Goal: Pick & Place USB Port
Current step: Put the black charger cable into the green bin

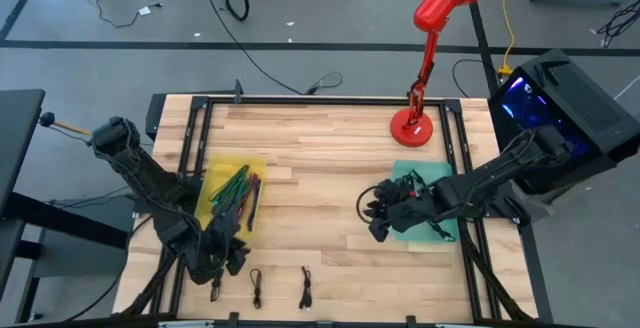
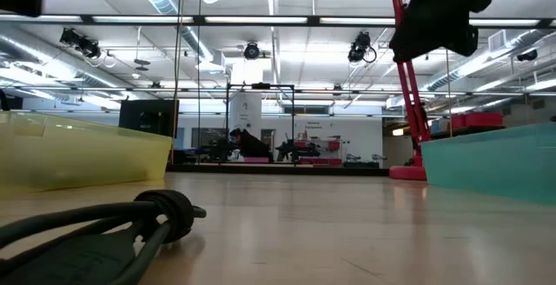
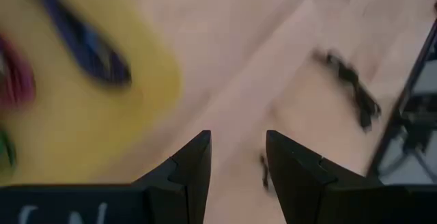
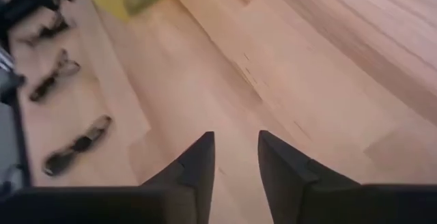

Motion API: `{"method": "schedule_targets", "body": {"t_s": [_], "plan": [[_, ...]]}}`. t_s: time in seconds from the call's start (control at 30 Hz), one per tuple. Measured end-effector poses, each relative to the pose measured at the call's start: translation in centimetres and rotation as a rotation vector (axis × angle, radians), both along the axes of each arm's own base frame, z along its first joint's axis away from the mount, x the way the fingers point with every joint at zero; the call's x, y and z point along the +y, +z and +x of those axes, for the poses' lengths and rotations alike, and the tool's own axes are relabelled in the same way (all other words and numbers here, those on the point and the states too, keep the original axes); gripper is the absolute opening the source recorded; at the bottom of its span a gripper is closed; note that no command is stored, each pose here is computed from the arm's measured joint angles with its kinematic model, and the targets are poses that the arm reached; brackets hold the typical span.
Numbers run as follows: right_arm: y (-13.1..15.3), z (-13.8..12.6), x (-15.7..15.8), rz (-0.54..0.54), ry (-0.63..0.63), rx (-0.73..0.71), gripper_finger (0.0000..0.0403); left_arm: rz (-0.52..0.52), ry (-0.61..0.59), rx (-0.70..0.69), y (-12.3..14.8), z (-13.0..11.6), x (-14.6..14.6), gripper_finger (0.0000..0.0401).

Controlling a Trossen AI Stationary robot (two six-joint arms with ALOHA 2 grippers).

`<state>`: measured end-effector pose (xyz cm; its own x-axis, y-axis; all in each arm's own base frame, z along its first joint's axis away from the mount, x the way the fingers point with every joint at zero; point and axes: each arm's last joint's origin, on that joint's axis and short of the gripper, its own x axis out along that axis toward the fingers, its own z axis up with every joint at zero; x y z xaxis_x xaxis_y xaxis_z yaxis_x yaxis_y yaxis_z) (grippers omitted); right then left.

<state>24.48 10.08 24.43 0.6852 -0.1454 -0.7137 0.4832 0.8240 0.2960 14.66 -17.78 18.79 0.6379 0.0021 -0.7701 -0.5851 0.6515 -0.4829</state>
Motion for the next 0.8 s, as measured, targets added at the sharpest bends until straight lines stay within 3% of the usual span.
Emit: {"method": "schedule_targets", "body": {"t_s": [0.13,0.33,0.57,0.8], "plan": [[-0.8,0.1,0.0,-0.048,0.023,0.057,0.0104,-0.116,0.017,0.082,0.5,-1.2,-1.1,0.0146],[-1.3,0.0,0.0,-0.072,0.024,0.098,0.0099,-0.212,0.03,0.059,3.4,-2.1,-3.3,0.0145],[-1.2,0.1,-0.2,-0.107,-0.006,0.077,0.0099,-0.16,0.116,0.366,3.1,-2.7,-6.0,0.0119],[-1.1,0.1,-0.2,-0.107,-0.028,0.061,0.0099,-0.111,0.123,0.523,0.4,-2.2,-9.0,0.0104]]}}
